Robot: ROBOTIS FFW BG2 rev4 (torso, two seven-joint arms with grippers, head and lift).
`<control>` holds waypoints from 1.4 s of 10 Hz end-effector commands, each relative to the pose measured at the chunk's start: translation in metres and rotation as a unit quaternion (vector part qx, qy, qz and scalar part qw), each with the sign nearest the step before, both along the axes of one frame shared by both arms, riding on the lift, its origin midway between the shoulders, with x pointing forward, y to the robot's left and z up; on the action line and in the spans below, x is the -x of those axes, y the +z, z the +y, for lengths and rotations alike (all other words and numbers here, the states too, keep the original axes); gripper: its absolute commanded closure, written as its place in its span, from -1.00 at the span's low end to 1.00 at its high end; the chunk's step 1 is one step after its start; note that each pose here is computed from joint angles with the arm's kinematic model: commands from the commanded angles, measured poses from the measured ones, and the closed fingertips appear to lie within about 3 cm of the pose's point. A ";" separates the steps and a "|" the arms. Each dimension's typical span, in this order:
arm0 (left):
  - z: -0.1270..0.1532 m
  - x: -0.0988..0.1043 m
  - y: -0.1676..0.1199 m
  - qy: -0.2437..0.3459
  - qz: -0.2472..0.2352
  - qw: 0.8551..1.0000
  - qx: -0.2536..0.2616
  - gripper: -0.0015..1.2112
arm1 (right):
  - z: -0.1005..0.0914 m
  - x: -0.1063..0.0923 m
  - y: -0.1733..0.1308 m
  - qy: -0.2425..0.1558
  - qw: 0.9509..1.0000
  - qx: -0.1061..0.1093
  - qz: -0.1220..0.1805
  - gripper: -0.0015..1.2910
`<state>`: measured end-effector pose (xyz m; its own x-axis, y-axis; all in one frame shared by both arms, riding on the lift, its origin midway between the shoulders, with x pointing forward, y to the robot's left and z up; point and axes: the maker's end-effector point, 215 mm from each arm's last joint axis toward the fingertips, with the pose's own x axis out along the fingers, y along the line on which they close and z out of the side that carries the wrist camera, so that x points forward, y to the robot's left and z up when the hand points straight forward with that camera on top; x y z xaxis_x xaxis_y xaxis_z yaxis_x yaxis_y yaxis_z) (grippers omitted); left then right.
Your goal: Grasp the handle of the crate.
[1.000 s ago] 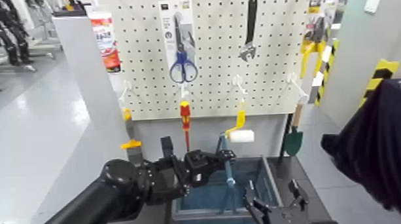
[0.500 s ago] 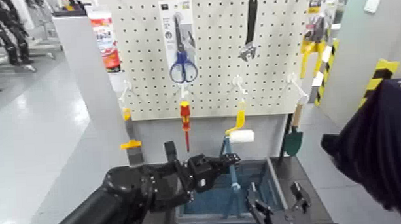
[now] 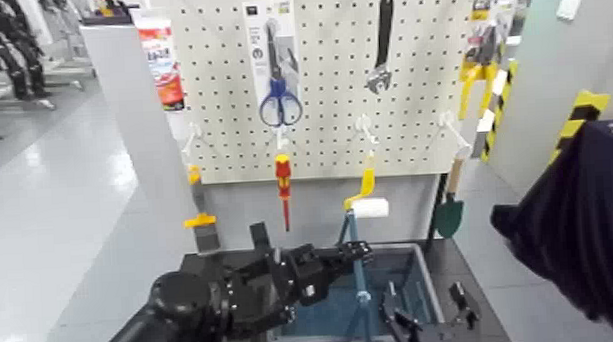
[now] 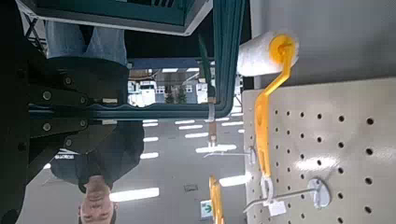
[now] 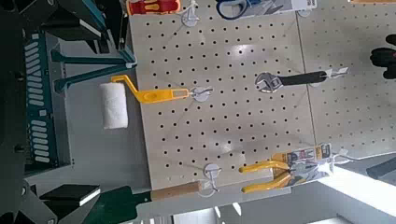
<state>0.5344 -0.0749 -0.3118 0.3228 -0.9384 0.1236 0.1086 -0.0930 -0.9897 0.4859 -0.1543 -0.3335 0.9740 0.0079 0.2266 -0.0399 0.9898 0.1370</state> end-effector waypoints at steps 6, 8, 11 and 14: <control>-0.002 0.049 0.019 -0.018 -0.023 1.000 0.006 0.96 | -0.008 0.002 -0.006 -0.009 1.000 0.004 0.009 -0.79; -0.001 0.061 0.026 -0.018 -0.030 0.999 0.006 0.96 | -0.008 0.002 -0.006 -0.011 1.000 0.004 0.009 -0.79; 0.017 0.079 0.033 0.000 -0.022 1.000 -0.006 0.96 | -0.012 0.004 -0.011 -0.016 1.000 0.005 0.015 -0.79; 0.025 0.089 0.038 0.005 -0.018 1.000 -0.002 0.96 | -0.012 0.004 -0.012 -0.017 1.000 0.007 0.017 -0.78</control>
